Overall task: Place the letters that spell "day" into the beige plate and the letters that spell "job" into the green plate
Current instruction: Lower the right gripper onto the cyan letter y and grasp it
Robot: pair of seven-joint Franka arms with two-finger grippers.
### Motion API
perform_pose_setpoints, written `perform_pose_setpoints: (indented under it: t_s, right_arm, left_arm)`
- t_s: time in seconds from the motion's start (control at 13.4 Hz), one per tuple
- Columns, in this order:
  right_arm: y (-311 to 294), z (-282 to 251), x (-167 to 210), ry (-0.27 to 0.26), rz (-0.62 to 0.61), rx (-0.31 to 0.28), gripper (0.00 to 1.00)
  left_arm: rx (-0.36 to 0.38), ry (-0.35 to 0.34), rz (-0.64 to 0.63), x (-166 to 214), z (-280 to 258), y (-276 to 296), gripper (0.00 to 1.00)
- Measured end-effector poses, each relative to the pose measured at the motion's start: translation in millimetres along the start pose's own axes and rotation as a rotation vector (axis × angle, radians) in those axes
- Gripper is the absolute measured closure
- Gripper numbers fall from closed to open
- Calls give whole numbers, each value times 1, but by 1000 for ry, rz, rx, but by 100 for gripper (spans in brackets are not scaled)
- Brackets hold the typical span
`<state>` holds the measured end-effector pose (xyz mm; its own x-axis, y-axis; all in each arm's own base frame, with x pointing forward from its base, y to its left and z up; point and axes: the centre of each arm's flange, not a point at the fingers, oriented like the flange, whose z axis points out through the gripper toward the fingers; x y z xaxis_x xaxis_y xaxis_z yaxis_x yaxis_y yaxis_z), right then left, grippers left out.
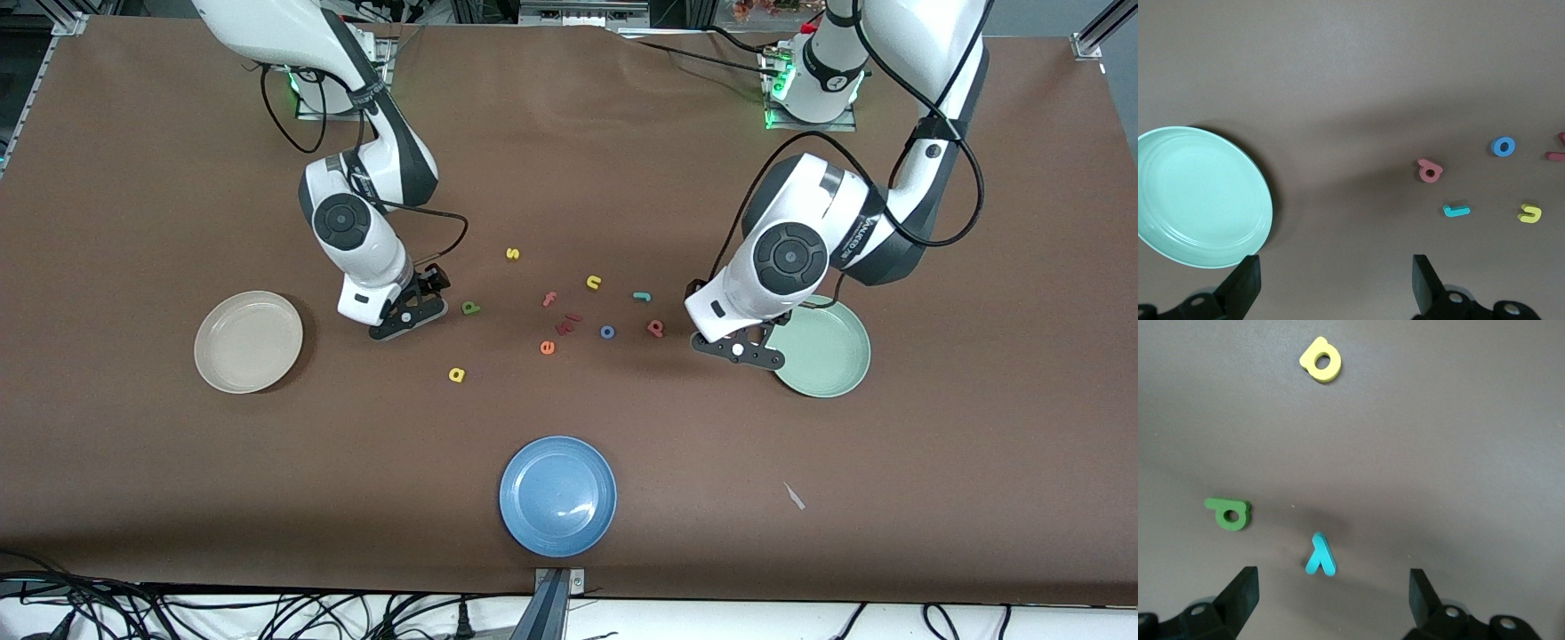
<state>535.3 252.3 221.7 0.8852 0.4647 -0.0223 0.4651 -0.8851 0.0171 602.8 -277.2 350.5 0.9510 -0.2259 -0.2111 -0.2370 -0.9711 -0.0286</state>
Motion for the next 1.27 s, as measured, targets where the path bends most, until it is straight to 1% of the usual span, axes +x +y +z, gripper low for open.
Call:
perform_pose_setpoints:
  t_s: [0.22,0.37,0.67,0.75,0.82,0.9,0.97,1.04,1.12,1.19,1.27]
  right_arm:
    - [-1,16,0,3,-36,-5,0]
    - [-1,20,1,15,-42,-7,0]
    - [0,36,-9,19,-46,-11,3]
    - [0,39,-12,16,-46,-11,7]
    - [0,40,-13,14,-46,-11,7]
    - [-1,40,-13,14,-47,-10,12]
    - [-3,41,-13,13,-50,-9,12]
    - [-5,41,-13,12,-53,-7,18]
    - [-7,42,-14,11,-57,-5,18]
    - [-10,44,-14,10,-60,-4,25]
    - [-11,45,-14,12,-63,-3,27]
  left_arm:
    - [-4,15,-3,1,4,1,0]
    - [-6,24,-16,2,7,5,0]
    - [-5,27,-23,0,8,14,0]
    - [-5,27,-24,0,8,13,0]
    - [-5,27,-24,0,8,13,0]
    - [-6,30,-24,1,8,13,0]
    - [-6,31,-25,1,9,14,0]
    - [-7,31,-25,1,10,14,0]
    - [-7,31,-25,1,10,14,0]
    - [-7,31,-25,1,10,14,0]
    - [-7,30,-25,2,11,14,0]
